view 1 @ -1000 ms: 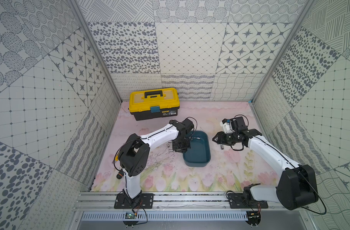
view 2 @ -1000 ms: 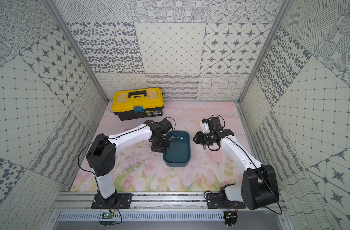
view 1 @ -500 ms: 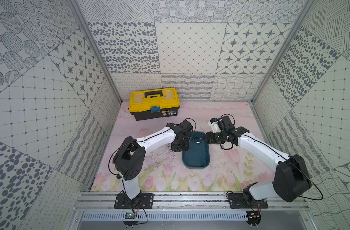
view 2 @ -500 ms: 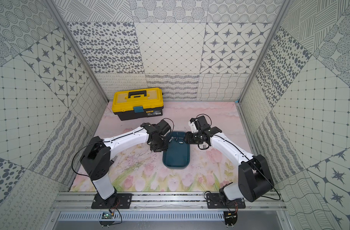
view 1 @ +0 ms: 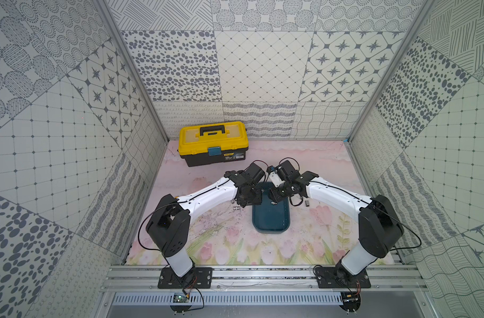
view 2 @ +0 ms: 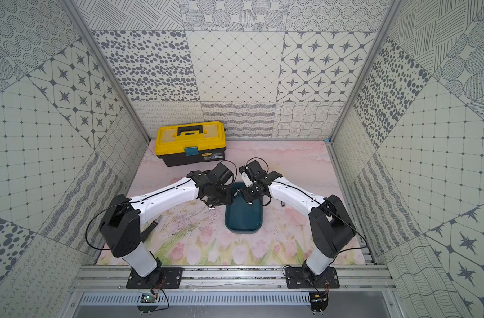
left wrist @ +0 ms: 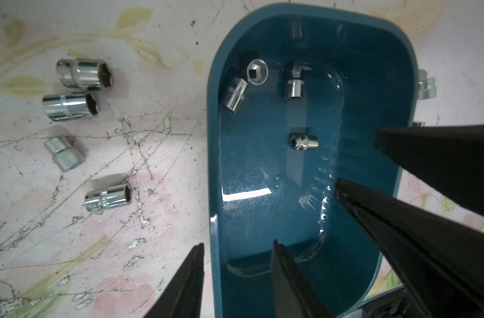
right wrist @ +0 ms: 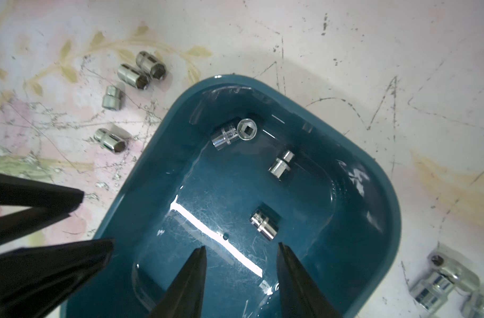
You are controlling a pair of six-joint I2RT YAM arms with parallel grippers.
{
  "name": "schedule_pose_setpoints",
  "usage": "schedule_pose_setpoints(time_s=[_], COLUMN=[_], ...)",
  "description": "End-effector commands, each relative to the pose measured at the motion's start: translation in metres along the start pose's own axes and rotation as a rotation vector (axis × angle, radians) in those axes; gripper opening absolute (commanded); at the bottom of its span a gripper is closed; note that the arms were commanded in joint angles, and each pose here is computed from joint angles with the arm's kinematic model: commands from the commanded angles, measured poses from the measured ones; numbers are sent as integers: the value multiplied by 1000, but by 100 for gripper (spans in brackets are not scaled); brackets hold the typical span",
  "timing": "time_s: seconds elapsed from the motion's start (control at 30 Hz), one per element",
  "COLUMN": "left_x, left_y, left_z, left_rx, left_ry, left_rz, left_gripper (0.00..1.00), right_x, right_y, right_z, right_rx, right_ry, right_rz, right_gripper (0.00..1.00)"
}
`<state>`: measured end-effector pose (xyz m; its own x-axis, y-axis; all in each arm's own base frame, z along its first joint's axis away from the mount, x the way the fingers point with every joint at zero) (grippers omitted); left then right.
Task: Take out the socket from the storage box
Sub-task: Adjust the storage box at the center of the board, then pick up the socket head from the storage box.
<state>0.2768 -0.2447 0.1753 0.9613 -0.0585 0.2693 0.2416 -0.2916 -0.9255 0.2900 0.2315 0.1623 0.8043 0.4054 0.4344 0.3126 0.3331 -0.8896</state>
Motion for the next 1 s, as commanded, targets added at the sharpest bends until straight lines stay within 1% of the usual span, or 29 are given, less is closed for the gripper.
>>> schedule_pose_setpoints(time_s=[0.0,0.17,0.3,0.47,0.73,0.87,0.97], left_x=[4,6,7,5,3,3,3], left_y=[-5,-17,-25,-37,-41,-39,-39], left_z=[3,12,18,25,35,36,37], left_rx=[-51,-85,-106,-122,-141,-155,-166], left_ry=[-4,-27,-42,-54,-88,-101,-109], left_rz=[-45,-73,-92,-118,-129,-124,-125], left_gripper=[45,46,46,47,47,47,47], right_x=[-6,-19,-23,-28,-46,-53,-58], right_y=[6,16,22,32,49,55,59], right_z=[-1,-2,-2,1,11,13,15], right_rx=[-28,-6,8,28,28,27,7], right_ry=[-161,-236,-276,-328,-400,-418,-439], right_rz=[47,93,100,139,204,242,257], right_gripper=[48,50,50,50,50,48,42])
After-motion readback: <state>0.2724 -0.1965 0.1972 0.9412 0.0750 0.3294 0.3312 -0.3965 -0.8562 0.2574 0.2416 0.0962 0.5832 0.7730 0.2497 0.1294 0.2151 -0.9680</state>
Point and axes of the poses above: each gripper's point midway between its finger pads, its own y axis out along the fingers, its own z axis along the line the jaws close on, x = y × z, the point moved 7 cm from there along -y, back along the fingers, and after that the axes turned 6 degrees about y, right-handed, at the moved point
